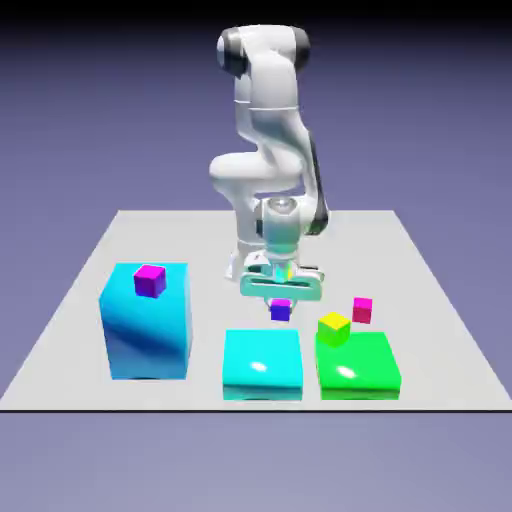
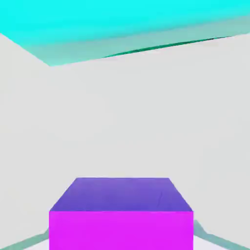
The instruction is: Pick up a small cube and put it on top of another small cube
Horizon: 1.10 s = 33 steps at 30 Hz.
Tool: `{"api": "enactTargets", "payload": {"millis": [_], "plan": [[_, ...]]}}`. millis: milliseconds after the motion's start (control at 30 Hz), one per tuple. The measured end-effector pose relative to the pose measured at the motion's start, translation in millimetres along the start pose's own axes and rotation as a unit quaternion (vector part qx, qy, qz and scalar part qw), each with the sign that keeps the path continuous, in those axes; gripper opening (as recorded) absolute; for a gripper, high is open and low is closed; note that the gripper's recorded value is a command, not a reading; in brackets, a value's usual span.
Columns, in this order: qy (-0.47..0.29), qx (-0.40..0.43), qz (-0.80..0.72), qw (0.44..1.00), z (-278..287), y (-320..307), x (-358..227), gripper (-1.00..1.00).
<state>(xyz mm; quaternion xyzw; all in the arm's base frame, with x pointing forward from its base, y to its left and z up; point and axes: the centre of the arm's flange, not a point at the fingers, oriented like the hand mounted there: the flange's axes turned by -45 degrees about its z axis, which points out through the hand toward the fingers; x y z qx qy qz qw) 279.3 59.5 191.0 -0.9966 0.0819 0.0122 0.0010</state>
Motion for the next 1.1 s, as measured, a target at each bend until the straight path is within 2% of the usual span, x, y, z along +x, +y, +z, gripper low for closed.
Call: {"api": "enactTargets", "payload": {"millis": [33, 200, 400, 600, 800, 867, 1000, 1033, 1100], "plan": [[0.000, 0.000, 0.000, 1.000, 0.0, 0.0, 0.0, -1.00], [-0.001, 0.007, 0.137, 0.991, -40.6, 24.7, 71.5, -1.00], [-0.001, 0.014, 0.296, 0.955, -104.6, 81.9, 141.3, -1.00], [-0.001, 0.016, 0.448, 0.894, -181.8, 161.0, 183.2, -1.00], [0.000, 0.016, 0.589, 0.808, -267.9, 249.9, 190.1, -1.00], [0.000, 0.016, 0.598, 0.802, -273.4, 255.5, 189.3, -1.00], [0.000, 0.016, 0.598, 0.802, -207.0, 254.5, 190.8, -1.00], [0.000, 0.016, 0.598, 0.802, -203.4, 254.3, 190.6, 1.00], [0.000, 0.015, 0.598, 0.802, -203.4, 254.4, 190.5, 1.00]]}}
